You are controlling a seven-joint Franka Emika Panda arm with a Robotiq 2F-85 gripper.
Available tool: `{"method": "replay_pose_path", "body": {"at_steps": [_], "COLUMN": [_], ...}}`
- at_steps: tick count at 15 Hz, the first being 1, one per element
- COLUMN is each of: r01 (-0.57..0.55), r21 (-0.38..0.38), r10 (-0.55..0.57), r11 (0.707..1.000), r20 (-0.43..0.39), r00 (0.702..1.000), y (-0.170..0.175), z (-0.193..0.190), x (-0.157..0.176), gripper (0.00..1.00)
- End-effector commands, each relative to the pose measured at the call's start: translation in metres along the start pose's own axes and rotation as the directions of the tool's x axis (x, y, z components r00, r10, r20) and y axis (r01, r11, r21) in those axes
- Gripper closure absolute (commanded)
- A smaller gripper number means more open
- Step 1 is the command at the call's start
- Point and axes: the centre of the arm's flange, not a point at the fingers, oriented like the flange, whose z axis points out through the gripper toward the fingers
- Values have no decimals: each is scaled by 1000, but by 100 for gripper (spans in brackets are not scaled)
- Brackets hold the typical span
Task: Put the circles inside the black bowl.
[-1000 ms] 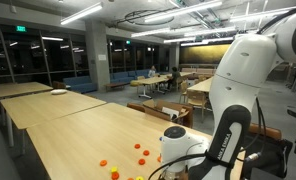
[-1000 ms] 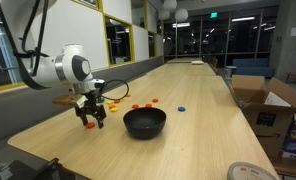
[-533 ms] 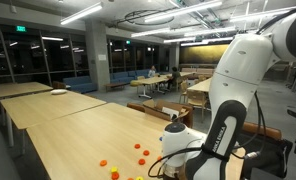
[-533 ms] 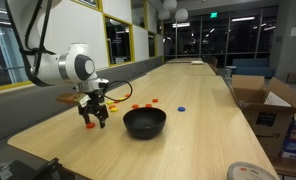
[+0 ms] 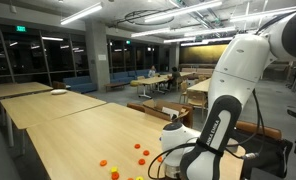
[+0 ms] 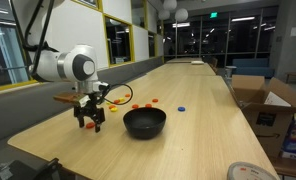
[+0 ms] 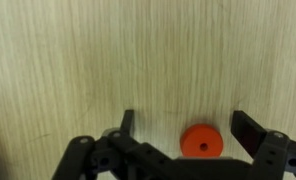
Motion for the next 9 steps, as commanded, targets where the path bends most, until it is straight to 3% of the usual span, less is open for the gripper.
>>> {"method": "replay_pose_path", "body": {"at_steps": [1,9], "r01": [15,24], "r21": [16,20], "r10": [-15,-23], "r11": [1000,1000], "r20": [-4,-29], "r00": [1000,999], "y": [-2,-4], "z": [-14,-15], "x": [5,12], "gripper": [0,0]}}
